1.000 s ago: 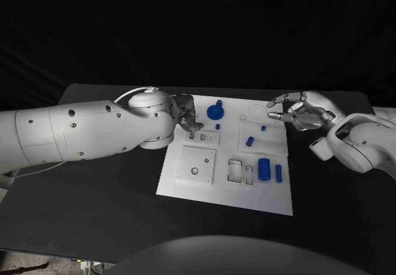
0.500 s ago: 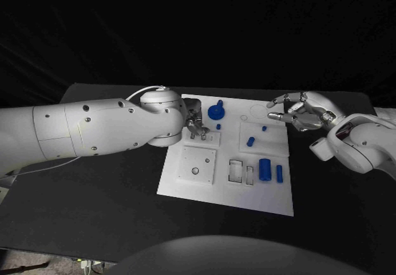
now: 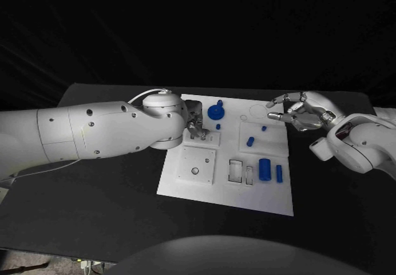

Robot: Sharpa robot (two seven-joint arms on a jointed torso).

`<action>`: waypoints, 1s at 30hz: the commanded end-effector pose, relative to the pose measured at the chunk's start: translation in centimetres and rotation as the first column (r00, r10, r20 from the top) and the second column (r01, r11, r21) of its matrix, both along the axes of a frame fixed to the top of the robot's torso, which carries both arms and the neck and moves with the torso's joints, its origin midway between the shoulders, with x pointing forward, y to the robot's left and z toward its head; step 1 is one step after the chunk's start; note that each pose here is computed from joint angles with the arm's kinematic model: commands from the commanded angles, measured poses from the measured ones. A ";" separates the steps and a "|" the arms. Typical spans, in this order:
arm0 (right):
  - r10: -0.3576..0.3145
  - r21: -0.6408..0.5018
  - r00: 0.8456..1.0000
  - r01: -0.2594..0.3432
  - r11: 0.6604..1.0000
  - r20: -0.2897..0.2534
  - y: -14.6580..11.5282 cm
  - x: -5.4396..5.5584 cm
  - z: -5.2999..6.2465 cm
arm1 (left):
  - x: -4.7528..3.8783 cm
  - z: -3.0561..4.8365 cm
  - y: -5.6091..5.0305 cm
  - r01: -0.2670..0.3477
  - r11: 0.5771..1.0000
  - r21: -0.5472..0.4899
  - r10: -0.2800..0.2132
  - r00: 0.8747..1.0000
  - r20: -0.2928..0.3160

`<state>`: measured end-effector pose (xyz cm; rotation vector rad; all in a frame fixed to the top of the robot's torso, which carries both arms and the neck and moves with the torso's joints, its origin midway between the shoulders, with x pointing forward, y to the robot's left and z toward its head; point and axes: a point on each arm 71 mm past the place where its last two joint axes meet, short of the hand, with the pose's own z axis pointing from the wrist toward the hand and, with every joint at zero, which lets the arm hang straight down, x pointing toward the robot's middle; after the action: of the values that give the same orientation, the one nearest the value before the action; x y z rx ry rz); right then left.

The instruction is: Assemble the parts on the task board

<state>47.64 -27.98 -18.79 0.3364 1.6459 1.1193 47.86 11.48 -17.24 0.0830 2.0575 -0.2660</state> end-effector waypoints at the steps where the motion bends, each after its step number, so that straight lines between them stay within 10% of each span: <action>1: 0.017 0.002 1.000 -0.017 1.000 -0.003 0.2 -0.1 0.0 | -0.01 0.01 0.1 -0.022 0.998 0.055 0.020 0.999 0.034; 30: 0.018 0.002 1.000 -0.018 1.000 -0.007 0.1 -0.1 -0.1 | -0.22 -1.15 0.3 -0.021 0.997 0.080 0.021 1.000 0.012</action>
<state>47.61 -28.00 -18.79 0.3368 1.6464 1.1196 47.66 11.53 -18.24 0.1268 2.0441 -0.2332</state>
